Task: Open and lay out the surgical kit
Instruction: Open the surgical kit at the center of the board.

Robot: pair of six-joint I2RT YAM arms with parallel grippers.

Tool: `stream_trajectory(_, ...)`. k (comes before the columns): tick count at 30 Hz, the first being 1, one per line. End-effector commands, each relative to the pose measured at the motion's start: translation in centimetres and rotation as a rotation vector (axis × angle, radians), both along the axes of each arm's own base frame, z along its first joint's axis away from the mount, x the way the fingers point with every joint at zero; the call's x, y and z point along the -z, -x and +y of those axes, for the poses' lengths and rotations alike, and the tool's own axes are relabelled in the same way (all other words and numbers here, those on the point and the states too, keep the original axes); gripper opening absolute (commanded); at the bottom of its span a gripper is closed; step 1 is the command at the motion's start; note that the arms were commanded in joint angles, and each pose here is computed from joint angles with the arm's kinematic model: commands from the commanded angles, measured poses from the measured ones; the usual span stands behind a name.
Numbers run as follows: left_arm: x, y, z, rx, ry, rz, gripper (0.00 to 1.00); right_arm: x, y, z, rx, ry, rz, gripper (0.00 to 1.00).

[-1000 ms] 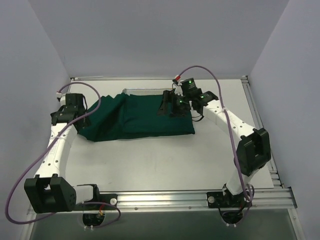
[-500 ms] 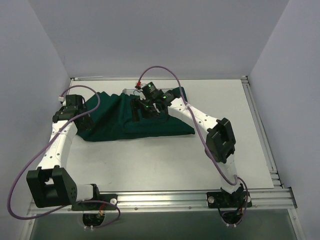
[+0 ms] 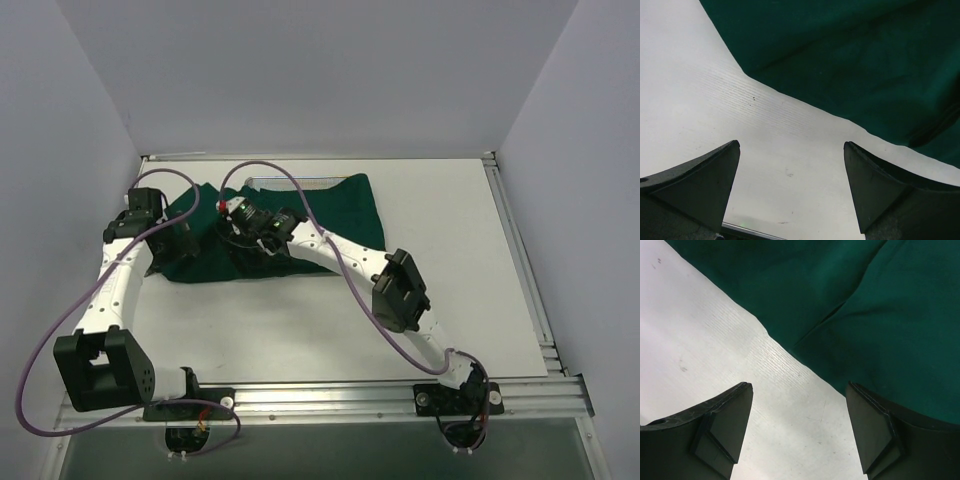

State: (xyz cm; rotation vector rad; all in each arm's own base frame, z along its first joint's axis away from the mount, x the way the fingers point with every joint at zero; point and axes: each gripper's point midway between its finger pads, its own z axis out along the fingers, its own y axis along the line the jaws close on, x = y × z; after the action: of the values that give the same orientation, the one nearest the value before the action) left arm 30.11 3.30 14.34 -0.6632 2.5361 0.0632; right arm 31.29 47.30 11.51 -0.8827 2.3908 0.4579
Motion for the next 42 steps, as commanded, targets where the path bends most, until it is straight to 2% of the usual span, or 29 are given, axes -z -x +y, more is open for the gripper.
stream_trajectory(1, -2.3, -0.8, -0.7, -0.004, 0.047, -0.103, 0.94, 0.1, -0.2, -0.4, -0.004, 0.097, -0.099, 0.74)
stream_trajectory(5, -3.1, -0.6, -0.3, -0.027, 0.033, -0.115, 0.94, 0.7, -0.6, -0.1, 0.019, 0.135, -0.153, 0.65)
stream_trajectory(14, -2.9, 0.6, 0.4, -0.096, 0.011, -0.083, 0.94, 1.1, -1.7, 0.2, 0.066, 0.219, -0.304, 0.61)
stream_trajectory(23, -2.3, 1.2, 0.2, -0.088, 0.019, -0.068, 0.94, 2.4, -2.3, 0.9, 0.083, 0.233, -0.314, 0.54)
stream_trajectory(26, -2.5, 1.1, 0.2, -0.079, 0.009, -0.067, 0.94, 2.6, -2.3, 1.2, 0.081, 0.227, -0.311, 0.48)
stream_trajectory(27, -2.5, 1.1, 0.3, -0.079, 0.006, -0.065, 0.94, 2.5, -2.3, 1.2, 0.083, 0.228, -0.313, 0.41)
stream_trajectory(32, -2.5, 1.0, 0.5, -0.08, 0.0, -0.061, 0.94, 1.2, -2.3, 1.3, 0.098, 0.208, -0.328, 0.28)
stream_trajectory(36, -2.2, 0.9, 0.2, -0.075, 0.013, -0.062, 0.94, -0.5, -2.4, 1.1, 0.114, 0.188, -0.346, 0.08)
stream_trajectory(39, -1.8, 0.8, 0.0, -0.067, 0.027, -0.057, 0.94, -2.0, -2.8, 0.6, 0.141, 0.176, -0.37, 0.0)
stream_trajectory(42, -1.5, 0.8, -0.2, -0.062, 0.035, -0.049, 0.94, -4.0, -4.1, -0.5, 0.187, 0.15, -0.386, 0.0)
